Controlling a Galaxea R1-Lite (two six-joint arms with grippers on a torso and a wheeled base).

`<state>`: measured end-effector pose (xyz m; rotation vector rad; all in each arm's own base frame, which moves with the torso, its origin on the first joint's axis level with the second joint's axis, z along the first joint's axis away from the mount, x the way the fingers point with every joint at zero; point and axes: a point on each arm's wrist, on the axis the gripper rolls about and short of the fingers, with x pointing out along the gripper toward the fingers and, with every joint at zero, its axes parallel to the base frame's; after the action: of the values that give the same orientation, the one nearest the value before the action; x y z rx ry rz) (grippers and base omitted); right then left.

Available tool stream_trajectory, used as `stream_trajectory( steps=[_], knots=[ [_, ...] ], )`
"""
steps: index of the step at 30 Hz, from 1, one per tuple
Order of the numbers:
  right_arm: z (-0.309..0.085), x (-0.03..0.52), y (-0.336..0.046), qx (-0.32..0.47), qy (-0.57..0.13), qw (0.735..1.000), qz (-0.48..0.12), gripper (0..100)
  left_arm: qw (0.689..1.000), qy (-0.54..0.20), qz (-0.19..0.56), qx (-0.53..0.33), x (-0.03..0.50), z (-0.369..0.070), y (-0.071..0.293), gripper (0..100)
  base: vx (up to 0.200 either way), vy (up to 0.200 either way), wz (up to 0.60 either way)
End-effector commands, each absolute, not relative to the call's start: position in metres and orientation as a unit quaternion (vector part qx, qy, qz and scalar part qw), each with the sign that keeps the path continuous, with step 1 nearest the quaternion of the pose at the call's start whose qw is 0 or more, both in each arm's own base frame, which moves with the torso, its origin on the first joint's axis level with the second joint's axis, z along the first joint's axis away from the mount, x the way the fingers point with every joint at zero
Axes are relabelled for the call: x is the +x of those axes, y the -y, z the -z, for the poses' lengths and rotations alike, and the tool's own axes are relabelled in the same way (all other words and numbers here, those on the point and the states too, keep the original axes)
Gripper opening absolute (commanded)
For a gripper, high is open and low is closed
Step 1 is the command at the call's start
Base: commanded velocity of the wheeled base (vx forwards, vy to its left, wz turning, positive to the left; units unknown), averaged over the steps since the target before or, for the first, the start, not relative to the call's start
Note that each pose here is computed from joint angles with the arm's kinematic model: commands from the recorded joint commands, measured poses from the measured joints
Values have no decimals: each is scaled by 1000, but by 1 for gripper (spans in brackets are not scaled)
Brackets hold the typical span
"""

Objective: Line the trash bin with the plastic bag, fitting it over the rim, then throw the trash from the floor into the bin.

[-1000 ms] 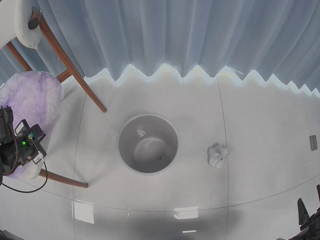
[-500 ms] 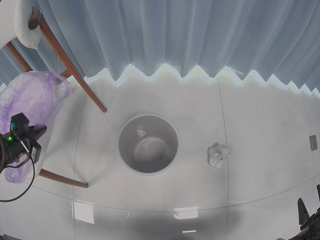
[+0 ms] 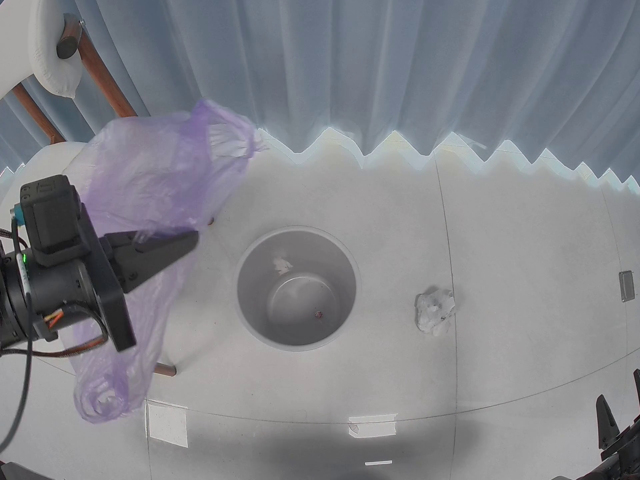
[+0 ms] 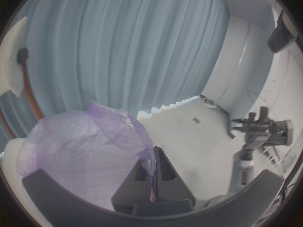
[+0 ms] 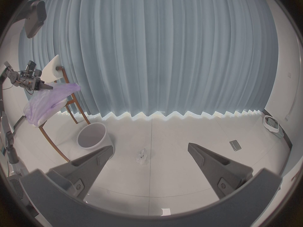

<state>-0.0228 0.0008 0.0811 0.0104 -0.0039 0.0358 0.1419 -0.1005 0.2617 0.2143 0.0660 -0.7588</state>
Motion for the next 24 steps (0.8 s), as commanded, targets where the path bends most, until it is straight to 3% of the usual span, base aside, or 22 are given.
stream_trajectory(
  steps=[1,4,10,18,24],
  knots=[
    [-76,-23,-1,7,2,1000,-18,100,837,-56,542,40,104,-269,162,0,0,0,0],
    [-76,-23,-1,6,2,1000,-18,100,825,-74,560,32,102,-267,177,0,0,0,0],
    [-76,-23,-1,6,2,1000,-18,100,832,-88,546,35,119,-264,189,0,0,0,0],
    [-76,-23,-1,6,2,1000,-18,100,896,-115,417,98,179,-237,150,0,0,0,0],
    [-76,-23,-1,6,2,1000,-18,100,911,-145,368,118,206,-216,118,0,0,0,0]
  ],
)
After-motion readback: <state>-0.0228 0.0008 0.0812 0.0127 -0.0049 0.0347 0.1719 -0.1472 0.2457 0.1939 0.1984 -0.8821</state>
